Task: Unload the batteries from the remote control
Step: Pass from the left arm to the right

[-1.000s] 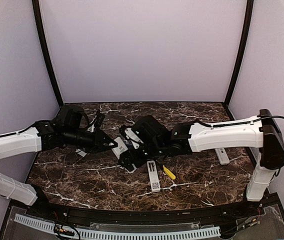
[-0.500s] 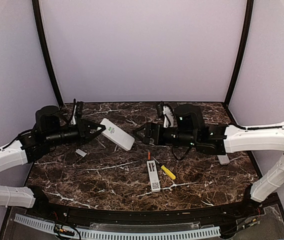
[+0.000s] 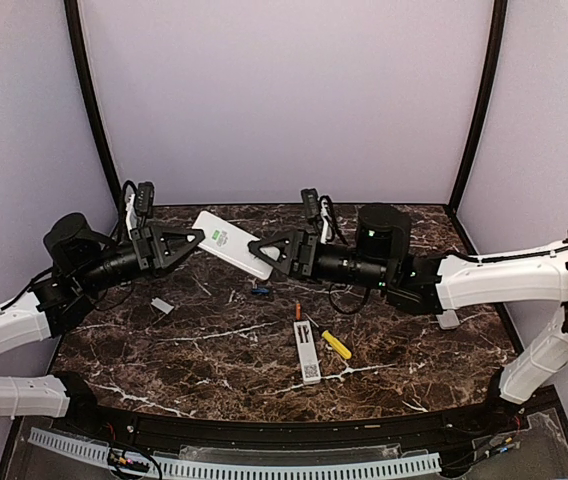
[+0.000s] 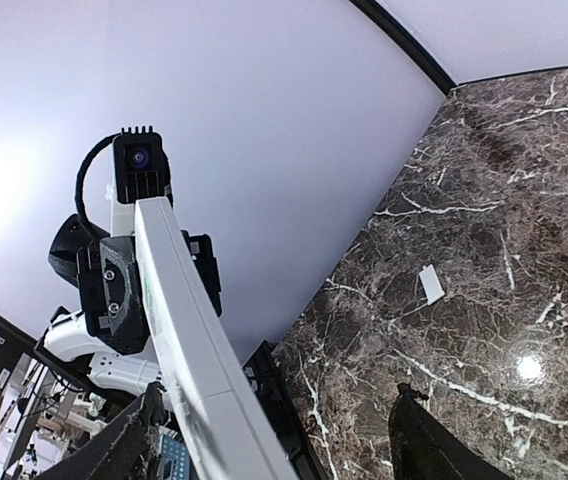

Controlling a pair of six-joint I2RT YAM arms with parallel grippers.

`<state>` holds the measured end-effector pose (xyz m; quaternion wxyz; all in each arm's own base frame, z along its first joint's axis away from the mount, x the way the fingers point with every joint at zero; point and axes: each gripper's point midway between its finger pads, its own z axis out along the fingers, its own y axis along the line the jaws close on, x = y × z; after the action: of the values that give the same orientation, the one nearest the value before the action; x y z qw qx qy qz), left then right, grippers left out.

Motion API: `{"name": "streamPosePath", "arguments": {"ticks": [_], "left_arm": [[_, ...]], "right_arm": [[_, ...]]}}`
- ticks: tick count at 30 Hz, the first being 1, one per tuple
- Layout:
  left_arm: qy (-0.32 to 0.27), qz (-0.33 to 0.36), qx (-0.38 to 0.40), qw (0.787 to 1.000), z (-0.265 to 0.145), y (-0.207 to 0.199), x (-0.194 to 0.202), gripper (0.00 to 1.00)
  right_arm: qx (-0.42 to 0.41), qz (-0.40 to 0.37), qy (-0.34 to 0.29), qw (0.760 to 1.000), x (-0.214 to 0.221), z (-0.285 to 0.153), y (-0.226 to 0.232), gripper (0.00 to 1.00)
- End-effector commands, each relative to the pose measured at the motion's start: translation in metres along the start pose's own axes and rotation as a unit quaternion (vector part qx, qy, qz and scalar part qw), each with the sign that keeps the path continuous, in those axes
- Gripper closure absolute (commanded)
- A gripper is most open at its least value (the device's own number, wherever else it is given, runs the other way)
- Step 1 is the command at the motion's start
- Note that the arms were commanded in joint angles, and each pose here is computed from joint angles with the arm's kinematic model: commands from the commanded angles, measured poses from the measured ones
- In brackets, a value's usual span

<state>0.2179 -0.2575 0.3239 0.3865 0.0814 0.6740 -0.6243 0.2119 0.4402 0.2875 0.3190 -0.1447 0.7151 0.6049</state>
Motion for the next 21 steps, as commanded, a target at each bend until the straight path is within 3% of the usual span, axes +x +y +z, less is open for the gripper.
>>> {"name": "streamPosePath", "arguments": {"ticks": [1,9,14,15,19,20,21], "left_arm": [[-0.005,0.025,0.066,0.997,-0.004,-0.029,-0.005,1.00],[0.009,0.020,0.072,0.997,0.000,-0.028,-0.001,1.00],[0.023,0.012,0.055,0.998,0.004,-0.018,0.004,1.00],[0.026,0.015,0.050,0.998,0.005,-0.016,0.004,0.96],[0.053,0.009,-0.008,0.999,0.006,0.005,0.010,0.70],[0.052,0.019,-0.016,0.998,0.005,0.005,0.006,0.54],[0.065,0.008,-0.038,0.997,0.002,0.014,0.010,0.47]], "right_arm": [[-0.063,-0.015,0.000,0.998,-0.006,0.006,0.027,0.28],[-0.104,-0.028,-0.006,0.994,-0.008,0.004,0.043,0.60],[-0.104,-0.033,-0.012,0.994,-0.012,0.000,0.046,0.94],[-0.099,-0.033,-0.015,0.994,-0.014,-0.001,0.045,1.00],[-0.087,-0.034,-0.027,0.995,-0.018,-0.007,0.039,1.00],[-0.083,-0.035,-0.028,0.996,-0.019,-0.009,0.037,1.00],[-0.074,-0.037,-0.029,0.996,-0.020,-0.010,0.034,1.00]]}}
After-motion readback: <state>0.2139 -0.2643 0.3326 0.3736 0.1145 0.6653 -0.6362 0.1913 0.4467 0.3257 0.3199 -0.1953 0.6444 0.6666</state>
